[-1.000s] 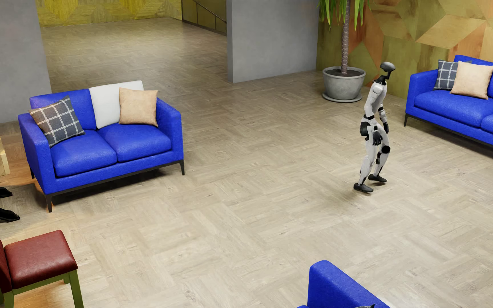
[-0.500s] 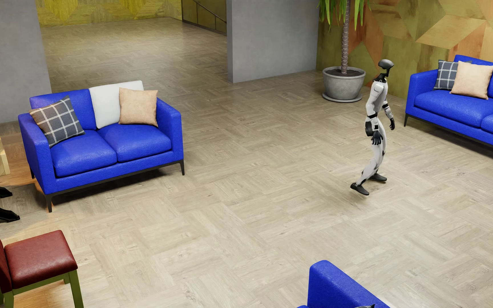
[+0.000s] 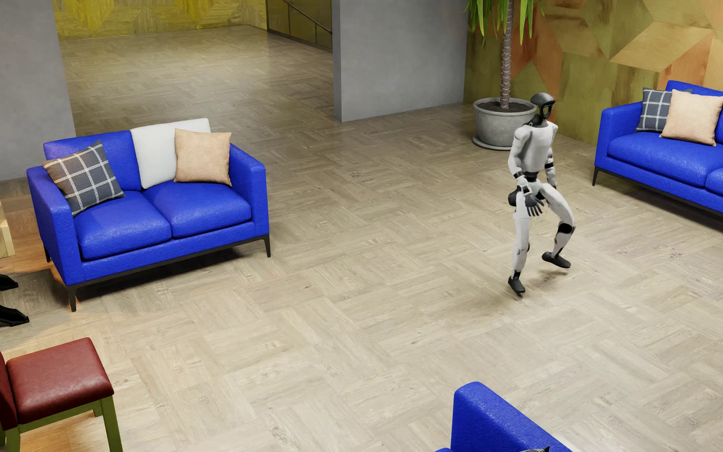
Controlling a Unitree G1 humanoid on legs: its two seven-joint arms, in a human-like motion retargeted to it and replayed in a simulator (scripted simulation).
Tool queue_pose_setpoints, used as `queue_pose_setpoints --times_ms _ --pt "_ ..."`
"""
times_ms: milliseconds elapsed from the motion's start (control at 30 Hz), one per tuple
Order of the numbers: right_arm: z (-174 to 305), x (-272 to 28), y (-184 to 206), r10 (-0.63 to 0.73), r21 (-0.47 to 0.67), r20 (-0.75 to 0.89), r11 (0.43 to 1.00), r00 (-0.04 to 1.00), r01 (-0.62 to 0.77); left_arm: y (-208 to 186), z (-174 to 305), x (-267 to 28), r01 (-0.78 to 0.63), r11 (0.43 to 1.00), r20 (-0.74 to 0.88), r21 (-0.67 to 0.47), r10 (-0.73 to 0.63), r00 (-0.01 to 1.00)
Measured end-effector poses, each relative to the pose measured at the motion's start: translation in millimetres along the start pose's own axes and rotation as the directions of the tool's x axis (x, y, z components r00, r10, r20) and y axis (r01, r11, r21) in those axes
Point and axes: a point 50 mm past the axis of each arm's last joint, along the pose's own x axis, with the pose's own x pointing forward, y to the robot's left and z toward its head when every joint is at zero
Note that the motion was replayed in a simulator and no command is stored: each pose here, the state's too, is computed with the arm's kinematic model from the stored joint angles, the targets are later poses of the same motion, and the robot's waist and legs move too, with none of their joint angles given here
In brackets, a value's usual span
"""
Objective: Walk to the chair
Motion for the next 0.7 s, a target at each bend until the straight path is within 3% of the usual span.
queue_pose_setpoints --times_ms 100,200,267,333,467,533,600,700 --pt "-16.5 -2.9 -21.1 -0.098 0.128 -0.077 0.986 0.992 0.107 -26.3 23.2 -6.8 0.055 0.991 0.07 -0.123 -0.046 0.996" --pt "-8.5 0.9 -46.4 -0.156 0.116 -0.036 0.98 0.987 0.159 -26.5 31.3 -13.9 0.01 0.98 0.14 -0.2 0.018 0.99" --pt "21.2 10.7 -56.7 -0.184 0.105 0.056 0.979 0.981 0.178 -18.7 19.6 -17.1 -0.069 0.976 0.131 -0.207 0.098 0.987" --pt "58.6 20.1 -56.2 -0.164 0.045 0.175 0.986 0.971 0.158 -17.7 -4.3 -20.3 -0.123 0.971 0.084 -0.205 0.143 0.986" --pt "95.6 27.0 -28.1 -0.017 -0.197 0.284 0.977 0.959 0.075 -15.7 -59.7 -23.0 -0.147 0.98 -0.072 -0.133 0.138 0.988" --pt "75.1 28.2 -14.9 0.044 -0.253 0.208 0.968 0.977 0.01 -0.5 -68.4 -23.5 -0.274 0.939 -0.125 -0.21 0.252 0.96" --pt "28.0 27.9 -7.3 0.08 -0.294 0.008 0.953 0.997 -0.074 9.1 -62.9 -21.8 -0.374 0.834 -0.187 -0.404 0.325 0.927" --pt "-40.1 20.9 -22.5 0.043 -0.387 -0.314 0.906 0.949 -0.17 47.4 -18.9 -18.4 -0.432 0.789 -0.077 -0.437 0.446 0.892"
